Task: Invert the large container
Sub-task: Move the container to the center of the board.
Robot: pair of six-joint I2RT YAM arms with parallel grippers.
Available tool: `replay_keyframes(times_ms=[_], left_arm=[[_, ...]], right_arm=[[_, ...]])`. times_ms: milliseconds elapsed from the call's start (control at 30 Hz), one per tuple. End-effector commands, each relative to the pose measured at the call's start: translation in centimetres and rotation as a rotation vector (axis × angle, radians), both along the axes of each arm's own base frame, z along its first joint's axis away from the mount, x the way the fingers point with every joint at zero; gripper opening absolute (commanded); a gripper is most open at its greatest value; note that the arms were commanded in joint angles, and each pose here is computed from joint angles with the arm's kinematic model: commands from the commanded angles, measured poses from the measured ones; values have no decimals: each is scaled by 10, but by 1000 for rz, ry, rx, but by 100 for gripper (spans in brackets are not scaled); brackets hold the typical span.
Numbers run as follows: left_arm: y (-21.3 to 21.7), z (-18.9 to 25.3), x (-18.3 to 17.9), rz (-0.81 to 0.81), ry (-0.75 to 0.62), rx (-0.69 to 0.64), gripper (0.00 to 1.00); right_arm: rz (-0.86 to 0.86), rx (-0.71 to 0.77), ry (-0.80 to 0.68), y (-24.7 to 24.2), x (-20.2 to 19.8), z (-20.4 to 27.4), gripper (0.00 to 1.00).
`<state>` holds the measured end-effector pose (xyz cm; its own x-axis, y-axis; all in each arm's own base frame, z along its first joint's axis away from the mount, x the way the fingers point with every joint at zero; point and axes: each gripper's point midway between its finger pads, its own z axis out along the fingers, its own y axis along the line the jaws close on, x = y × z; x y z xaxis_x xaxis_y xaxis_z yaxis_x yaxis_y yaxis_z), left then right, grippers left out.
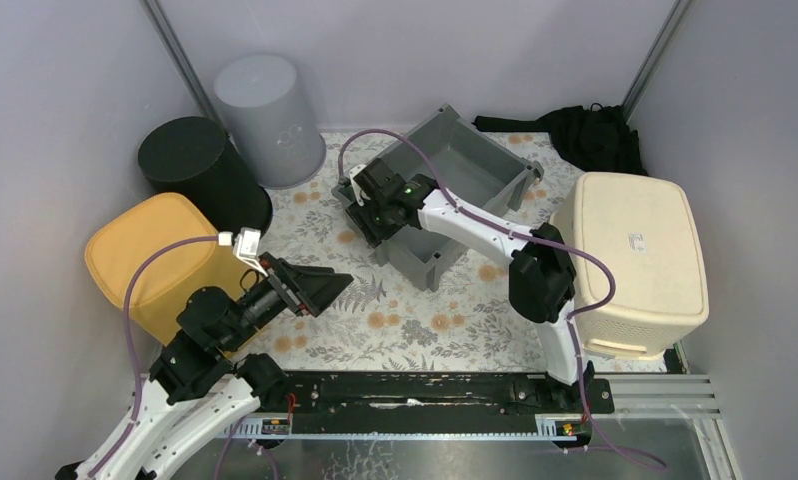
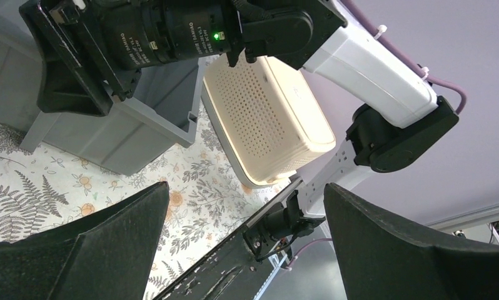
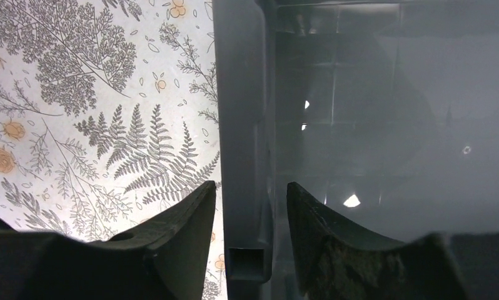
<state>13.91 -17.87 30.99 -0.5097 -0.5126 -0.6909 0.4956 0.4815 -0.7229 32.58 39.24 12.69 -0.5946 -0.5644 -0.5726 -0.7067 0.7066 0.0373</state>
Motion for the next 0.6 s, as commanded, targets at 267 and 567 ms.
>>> replay_keyframes(times_ms=[267,567], left_arm=[[6,34,-12,-24,-138,-63,100],[6,42,-12,-25,-161,-78,100]], right_arm=[[110,-28,-35,1,-36,1,18],[183,-221,-87,-34,-85,-16,15]])
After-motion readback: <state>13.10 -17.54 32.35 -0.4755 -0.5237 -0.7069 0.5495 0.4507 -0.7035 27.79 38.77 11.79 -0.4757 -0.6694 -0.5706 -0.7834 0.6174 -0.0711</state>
